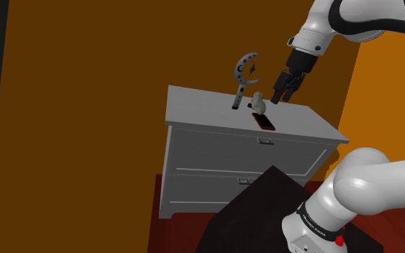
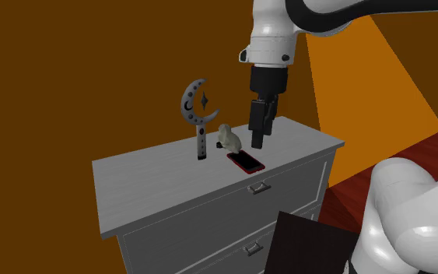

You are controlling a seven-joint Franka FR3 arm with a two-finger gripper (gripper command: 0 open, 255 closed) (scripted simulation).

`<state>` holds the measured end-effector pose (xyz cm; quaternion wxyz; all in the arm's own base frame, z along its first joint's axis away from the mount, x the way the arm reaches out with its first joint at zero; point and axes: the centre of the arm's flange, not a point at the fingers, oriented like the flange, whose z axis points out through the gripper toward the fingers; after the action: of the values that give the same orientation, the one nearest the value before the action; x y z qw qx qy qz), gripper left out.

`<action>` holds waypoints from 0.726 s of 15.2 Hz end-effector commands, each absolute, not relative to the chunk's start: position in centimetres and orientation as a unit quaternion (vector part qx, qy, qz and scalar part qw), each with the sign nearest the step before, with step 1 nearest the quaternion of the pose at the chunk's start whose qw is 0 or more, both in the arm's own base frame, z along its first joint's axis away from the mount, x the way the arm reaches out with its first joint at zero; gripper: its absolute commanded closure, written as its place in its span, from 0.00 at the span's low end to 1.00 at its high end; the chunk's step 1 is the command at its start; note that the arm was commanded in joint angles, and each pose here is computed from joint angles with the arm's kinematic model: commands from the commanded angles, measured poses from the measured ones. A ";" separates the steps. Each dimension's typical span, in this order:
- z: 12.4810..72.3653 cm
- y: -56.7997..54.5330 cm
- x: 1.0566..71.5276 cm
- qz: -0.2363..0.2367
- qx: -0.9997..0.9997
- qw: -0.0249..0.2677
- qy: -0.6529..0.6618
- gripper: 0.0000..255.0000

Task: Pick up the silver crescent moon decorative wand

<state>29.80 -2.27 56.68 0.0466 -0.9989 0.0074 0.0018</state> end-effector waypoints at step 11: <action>60.9 -11.3 39.3 -0.009 -0.996 0.086 -0.022 0.00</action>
<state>38.31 -10.19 60.50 0.0824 -0.9964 -0.0189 -0.0076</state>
